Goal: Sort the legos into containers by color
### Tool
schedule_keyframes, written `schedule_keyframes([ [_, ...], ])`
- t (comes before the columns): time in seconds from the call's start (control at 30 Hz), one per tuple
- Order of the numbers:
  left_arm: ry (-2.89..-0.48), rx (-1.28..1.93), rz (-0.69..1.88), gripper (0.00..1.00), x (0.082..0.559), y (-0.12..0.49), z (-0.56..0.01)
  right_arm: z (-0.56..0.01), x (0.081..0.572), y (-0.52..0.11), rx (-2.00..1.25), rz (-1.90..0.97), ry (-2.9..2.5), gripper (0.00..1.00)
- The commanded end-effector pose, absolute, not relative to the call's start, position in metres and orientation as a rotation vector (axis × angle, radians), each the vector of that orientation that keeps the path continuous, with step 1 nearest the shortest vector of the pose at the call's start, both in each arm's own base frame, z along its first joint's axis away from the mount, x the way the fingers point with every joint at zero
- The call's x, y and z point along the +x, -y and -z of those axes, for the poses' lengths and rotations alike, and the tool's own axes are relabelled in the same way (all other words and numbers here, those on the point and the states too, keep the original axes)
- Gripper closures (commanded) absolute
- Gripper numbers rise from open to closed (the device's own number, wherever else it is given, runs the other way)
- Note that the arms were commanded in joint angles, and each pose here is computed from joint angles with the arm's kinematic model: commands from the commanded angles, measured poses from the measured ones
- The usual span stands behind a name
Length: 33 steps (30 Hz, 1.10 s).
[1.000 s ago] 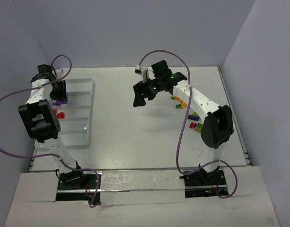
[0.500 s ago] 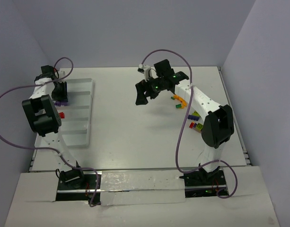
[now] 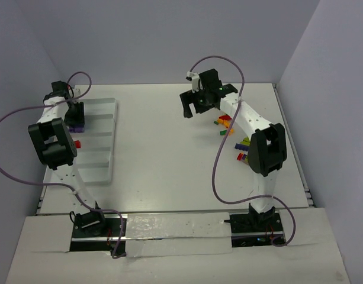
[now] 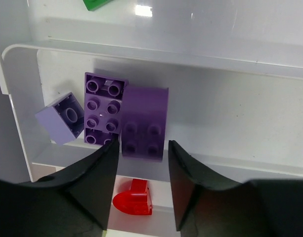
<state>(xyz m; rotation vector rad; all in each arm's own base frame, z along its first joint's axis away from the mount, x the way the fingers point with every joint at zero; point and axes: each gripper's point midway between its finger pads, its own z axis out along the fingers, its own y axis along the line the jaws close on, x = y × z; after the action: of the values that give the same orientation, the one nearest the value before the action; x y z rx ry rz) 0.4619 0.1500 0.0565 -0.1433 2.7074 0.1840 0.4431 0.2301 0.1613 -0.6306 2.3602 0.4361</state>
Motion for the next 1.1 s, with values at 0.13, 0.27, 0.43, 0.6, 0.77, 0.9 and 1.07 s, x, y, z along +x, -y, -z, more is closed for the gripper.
schedule_keyframes([
  [0.13,-2.536,-0.116,-0.146,0.30,0.489,-0.140,-0.122,-0.158,0.540,-0.174,-0.303,-0.043,-2.306,0.01],
  [0.27,-2.475,-0.067,-0.111,0.27,0.494,-0.124,-0.146,-0.144,0.561,-0.174,-0.313,-0.023,-2.298,0.01],
  [0.43,-2.397,0.048,0.051,0.22,0.493,-0.087,-0.181,-0.132,0.581,-0.170,-0.463,0.022,-2.241,0.01],
  [0.6,-2.374,0.122,0.137,0.22,0.489,-0.057,-0.199,-0.118,0.594,-0.161,-0.543,0.031,-2.216,0.01],
  [0.77,-2.362,0.157,0.162,0.22,0.485,-0.042,-0.208,-0.100,0.605,-0.153,-0.534,0.016,-2.232,0.00],
  [0.9,-2.361,0.170,0.164,0.22,0.483,-0.037,-0.211,-0.092,0.612,-0.151,-0.531,-0.019,-2.233,0.00],
  [1.07,-2.363,0.174,0.184,0.22,0.481,-0.033,-0.213,-0.087,0.619,-0.152,-0.560,-0.068,-2.224,0.01],
])
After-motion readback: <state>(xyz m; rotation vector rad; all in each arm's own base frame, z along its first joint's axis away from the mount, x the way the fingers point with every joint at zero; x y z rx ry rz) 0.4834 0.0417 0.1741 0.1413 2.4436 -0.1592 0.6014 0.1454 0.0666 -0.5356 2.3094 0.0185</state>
